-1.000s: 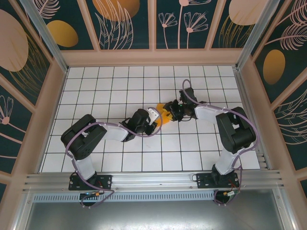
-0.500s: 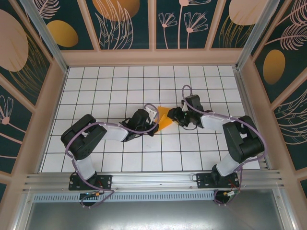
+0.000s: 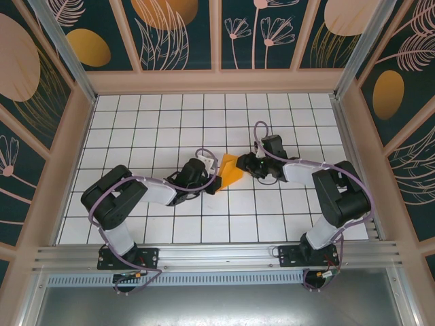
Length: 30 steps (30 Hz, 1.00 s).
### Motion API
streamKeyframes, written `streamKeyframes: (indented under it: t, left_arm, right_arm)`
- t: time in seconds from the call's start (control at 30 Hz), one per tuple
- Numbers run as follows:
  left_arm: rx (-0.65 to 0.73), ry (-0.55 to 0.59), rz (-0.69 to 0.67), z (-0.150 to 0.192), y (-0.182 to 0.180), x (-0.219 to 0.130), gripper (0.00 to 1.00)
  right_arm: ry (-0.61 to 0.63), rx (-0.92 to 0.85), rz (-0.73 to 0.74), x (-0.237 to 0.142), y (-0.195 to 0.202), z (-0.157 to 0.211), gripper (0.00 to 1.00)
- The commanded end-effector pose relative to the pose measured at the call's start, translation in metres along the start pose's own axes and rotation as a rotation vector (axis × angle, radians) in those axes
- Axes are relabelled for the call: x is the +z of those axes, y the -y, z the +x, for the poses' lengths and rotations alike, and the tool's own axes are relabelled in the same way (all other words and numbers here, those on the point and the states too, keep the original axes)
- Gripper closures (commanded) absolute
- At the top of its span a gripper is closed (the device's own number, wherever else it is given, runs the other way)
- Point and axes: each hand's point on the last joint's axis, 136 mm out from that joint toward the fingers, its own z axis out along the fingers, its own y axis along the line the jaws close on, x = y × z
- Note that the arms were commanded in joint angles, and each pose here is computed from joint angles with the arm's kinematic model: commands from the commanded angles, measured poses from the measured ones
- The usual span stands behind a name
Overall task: Fold a paper plane with a square sheet of paper (pick it up from the middle)
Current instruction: Fourth fold the wing at the center of the table.
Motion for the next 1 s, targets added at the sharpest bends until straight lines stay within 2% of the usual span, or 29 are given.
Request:
streamKeyframes:
  t: [0.0,0.2,0.43,0.97]
  left_arm:
    - [0.0,0.092,0.009,-0.015,0.002,-0.009,0.94]
    - [-0.027,0.108,0.033,-0.014,0.003,-0.009,0.94]
    - [-0.08,0.104,0.05,-0.013,0.005,-0.01,0.94]
    - [-0.098,-0.032,0.045,-0.004,0.009,0.008,0.95]
  right_arm:
    - [0.04,-0.051,-0.028,-0.006,-0.018,-0.011,0.59]
    - [-0.046,-0.074,-0.053,0.017,-0.033,0.003,0.58]
    - [-0.077,-0.034,-0.049,0.03,-0.026,0.008,0.59]
    - [-0.092,0.002,-0.011,0.032,-0.004,0.014,0.55]
